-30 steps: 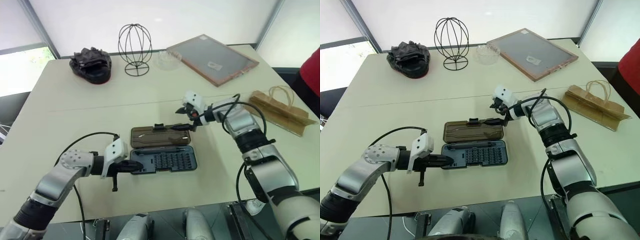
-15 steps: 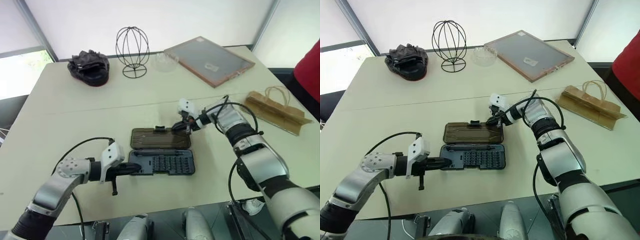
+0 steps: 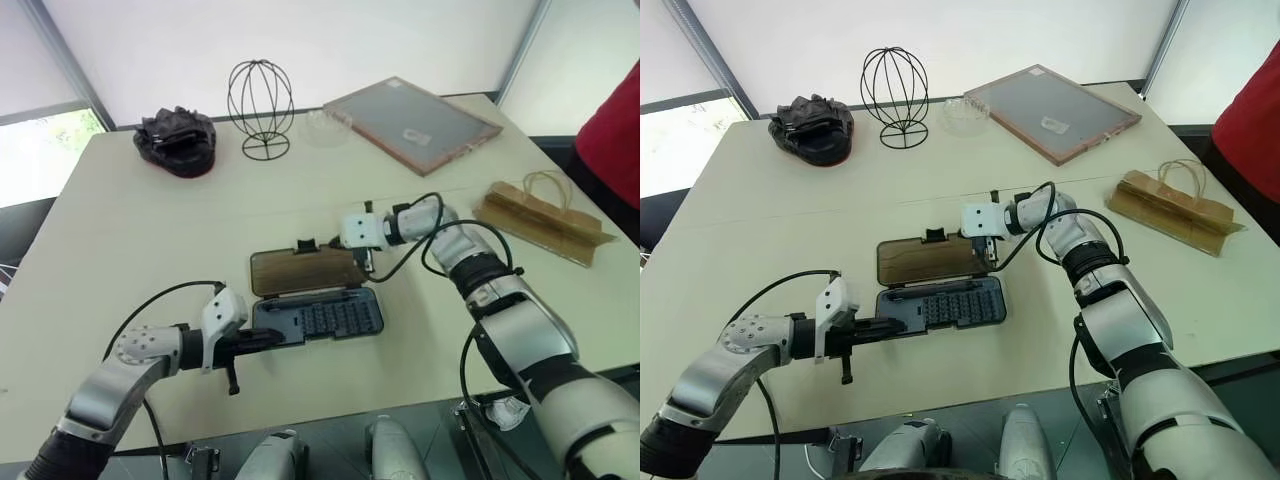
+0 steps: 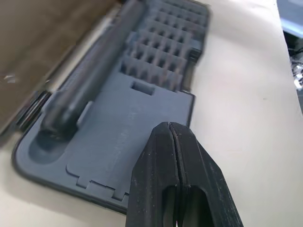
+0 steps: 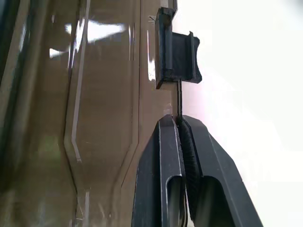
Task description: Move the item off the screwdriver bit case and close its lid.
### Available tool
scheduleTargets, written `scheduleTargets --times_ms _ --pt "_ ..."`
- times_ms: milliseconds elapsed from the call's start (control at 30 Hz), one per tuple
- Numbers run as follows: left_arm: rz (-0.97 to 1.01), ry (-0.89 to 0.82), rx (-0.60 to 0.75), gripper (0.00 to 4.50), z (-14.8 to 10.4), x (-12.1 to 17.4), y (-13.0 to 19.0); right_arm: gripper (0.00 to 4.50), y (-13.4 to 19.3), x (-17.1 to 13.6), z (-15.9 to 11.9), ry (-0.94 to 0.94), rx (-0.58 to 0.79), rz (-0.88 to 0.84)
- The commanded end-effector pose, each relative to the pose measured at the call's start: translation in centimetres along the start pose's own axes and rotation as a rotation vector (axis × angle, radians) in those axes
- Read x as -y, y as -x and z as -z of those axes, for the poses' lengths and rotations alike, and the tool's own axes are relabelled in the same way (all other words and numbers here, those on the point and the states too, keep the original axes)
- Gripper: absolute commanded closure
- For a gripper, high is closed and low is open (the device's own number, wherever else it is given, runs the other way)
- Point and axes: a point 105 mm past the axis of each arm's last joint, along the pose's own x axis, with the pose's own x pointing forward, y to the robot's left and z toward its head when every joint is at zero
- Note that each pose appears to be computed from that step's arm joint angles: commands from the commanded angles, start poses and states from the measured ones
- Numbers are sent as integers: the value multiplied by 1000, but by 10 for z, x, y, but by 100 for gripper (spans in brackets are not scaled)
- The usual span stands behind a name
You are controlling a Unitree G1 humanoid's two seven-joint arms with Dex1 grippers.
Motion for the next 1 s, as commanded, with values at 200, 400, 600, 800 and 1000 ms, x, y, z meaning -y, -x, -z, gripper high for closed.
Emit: scheduleTargets --times_ms 200,400,600,800,1000 --pt "15 111 -17 450 9 -3 -7 445 25 1 -26 132 54 113" --pt "58 239 167 450 -38 -5 3 445 23 -8 -24 110 31 117" --pt "-7 325 469 450 -116 -37 46 445 27 -3 -19 118 -3 142" --pt "-416 299 580 450 -124 -116 74 445 30 2 -18 129 -22 159" --pt "-549 225 412 450 -82 -149 54 445 31 4 -20 116 -21 170"
